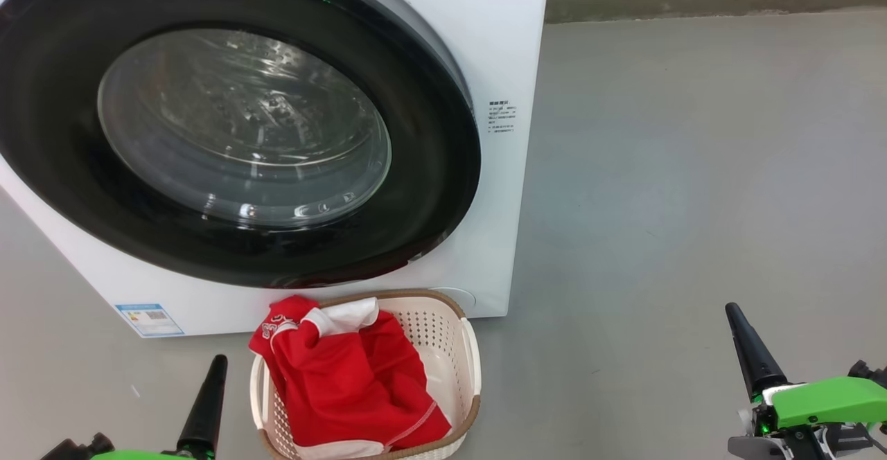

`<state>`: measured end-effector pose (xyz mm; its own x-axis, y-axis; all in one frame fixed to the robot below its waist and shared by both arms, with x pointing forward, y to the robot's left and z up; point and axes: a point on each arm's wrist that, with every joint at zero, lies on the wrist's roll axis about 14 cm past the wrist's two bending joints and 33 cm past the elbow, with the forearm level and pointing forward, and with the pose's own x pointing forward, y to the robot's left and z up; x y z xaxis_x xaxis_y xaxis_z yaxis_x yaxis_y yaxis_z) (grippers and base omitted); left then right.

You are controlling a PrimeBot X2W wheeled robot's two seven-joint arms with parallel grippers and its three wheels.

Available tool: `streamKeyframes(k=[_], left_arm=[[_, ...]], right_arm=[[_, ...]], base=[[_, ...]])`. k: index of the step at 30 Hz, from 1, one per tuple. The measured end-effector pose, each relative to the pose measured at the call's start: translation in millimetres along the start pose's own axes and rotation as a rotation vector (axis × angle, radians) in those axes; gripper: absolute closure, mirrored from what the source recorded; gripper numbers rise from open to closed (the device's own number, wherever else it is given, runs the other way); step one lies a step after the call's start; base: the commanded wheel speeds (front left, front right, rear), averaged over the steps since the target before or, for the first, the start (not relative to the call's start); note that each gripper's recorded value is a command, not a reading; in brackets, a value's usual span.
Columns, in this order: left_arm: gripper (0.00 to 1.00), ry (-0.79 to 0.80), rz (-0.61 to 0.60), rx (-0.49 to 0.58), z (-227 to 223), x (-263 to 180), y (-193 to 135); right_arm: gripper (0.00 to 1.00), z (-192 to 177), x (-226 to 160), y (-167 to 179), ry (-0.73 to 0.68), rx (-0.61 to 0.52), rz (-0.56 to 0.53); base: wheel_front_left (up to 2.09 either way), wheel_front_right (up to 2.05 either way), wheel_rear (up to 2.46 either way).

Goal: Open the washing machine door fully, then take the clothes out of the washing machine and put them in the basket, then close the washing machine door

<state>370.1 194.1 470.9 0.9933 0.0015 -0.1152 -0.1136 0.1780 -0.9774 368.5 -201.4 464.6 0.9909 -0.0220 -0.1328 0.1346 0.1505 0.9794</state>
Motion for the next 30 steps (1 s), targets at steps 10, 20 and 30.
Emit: streamKeyframes(k=[10,20,30], left_arm=[[1.00,0.018,-0.023,-0.115,-3.7,3.2,-6.6],[1.00,0.025,-0.042,-0.180,-4.7,5.8,-12.6],[1.00,0.025,-0.042,-0.180,-4.7,5.8,-12.6]], right_arm=[[1.00,4.8,1.9,8.2,-0.005,0.099,0.028],[1.00,6.5,5.1,17.2,-0.003,0.154,0.057],[1.00,6.6,5.1,17.1,-0.004,0.155,0.057]], base=[[0.00,0.00,0.00],[0.00,0.00,0.00],[0.00,0.00,0.00]])
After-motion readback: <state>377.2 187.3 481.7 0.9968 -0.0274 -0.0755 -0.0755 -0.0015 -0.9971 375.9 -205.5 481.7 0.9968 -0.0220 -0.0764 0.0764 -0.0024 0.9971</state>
